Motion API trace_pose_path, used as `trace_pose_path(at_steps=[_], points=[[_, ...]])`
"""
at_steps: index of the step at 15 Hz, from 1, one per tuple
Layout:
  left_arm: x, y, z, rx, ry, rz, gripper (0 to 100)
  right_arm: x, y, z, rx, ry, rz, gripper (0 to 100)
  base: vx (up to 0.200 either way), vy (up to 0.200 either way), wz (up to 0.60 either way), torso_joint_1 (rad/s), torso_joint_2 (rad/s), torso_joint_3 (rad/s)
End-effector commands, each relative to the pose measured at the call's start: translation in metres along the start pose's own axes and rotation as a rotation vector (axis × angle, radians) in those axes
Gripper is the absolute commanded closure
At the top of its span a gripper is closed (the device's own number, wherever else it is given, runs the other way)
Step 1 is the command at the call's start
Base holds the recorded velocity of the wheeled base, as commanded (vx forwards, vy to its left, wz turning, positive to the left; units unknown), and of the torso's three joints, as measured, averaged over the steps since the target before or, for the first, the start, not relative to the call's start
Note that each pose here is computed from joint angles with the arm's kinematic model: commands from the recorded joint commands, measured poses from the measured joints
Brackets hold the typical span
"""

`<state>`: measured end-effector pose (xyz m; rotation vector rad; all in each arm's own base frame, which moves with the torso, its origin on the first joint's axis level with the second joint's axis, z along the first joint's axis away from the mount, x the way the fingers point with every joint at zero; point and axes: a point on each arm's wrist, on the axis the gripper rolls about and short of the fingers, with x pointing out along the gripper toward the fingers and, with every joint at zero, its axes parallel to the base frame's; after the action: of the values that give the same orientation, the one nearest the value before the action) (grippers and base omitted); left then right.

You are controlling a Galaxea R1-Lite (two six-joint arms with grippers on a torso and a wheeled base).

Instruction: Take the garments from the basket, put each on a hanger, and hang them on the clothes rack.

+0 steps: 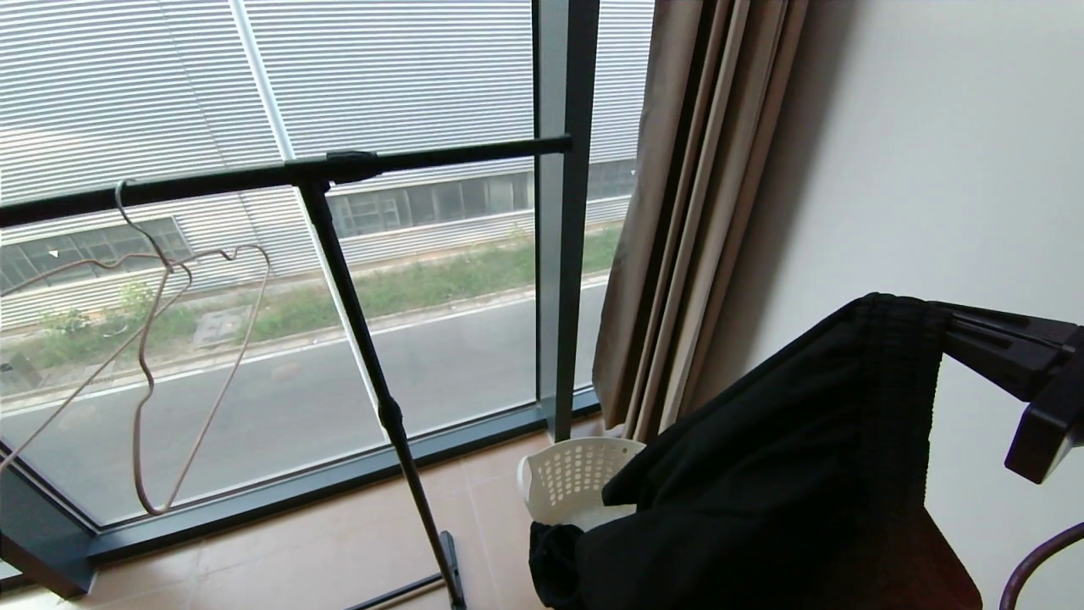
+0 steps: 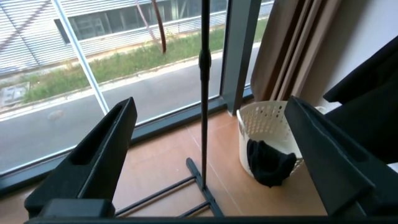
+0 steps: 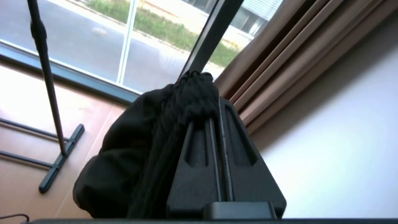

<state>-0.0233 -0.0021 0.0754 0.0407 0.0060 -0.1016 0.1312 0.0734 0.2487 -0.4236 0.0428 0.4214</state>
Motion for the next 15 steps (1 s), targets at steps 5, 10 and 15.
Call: trace_pose_path(at_steps=[5,10,15], points=[[0.0001,0.0000,0.0001,0.000,0.000,0.000,0,0.0009,0.0006,-0.0010,-0.003,0.006,0.003,100,0.000,0.000,0.00,0.218,-0.49,-0.084],[0.0001,0.0000,0.0001,0.000,0.000,0.002,0,0.0016,0.0021,-0.0043,-0.006,0.017,0.008,100,0.000,0.000,0.00,0.173,-0.37,-0.174],[0.0001,0.0000,0.0000,0.003,0.001,0.000,0,0.0012,0.0019,-0.0047,-0.022,0.019,0.004,100,0.000,0.000,0.24,0.026,-0.05,-0.023]])
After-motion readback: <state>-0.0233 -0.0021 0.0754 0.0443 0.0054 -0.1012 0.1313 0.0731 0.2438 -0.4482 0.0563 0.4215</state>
